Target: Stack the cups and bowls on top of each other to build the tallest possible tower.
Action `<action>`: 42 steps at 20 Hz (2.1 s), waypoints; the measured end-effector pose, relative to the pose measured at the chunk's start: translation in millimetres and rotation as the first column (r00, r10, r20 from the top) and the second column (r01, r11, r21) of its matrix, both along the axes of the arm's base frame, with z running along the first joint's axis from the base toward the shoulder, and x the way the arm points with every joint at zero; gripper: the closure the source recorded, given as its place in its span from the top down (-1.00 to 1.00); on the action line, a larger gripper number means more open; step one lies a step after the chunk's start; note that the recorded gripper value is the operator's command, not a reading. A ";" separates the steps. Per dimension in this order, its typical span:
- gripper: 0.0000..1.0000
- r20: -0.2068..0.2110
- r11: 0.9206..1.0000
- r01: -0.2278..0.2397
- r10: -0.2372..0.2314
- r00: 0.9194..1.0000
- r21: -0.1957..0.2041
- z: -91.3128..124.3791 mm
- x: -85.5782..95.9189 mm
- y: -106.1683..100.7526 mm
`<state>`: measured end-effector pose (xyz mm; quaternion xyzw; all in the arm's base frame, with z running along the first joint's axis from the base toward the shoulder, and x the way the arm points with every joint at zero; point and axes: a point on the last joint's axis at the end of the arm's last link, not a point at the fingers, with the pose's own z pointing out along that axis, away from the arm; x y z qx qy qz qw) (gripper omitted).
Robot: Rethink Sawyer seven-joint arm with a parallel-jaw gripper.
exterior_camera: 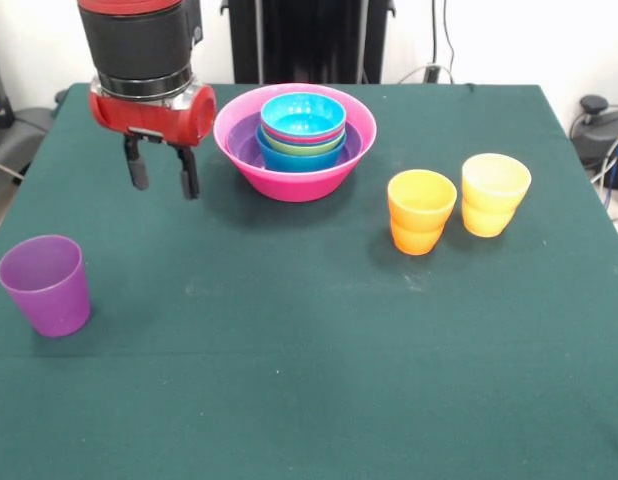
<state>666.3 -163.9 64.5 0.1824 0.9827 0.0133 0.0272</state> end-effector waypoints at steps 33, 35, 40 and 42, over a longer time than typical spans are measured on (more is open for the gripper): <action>1.00 -0.151 0.999 -0.022 0.026 0.988 0.029 34.2 33.7 5.2; 1.00 -0.150 0.999 -0.024 0.028 0.988 0.025 36.9 40.2 5.4; 1.00 -0.118 1.000 -0.022 0.023 0.993 0.008 42.5 57.6 1.7; 1.00 -0.110 1.000 -0.020 0.020 0.994 0.006 42.3 61.9 -0.3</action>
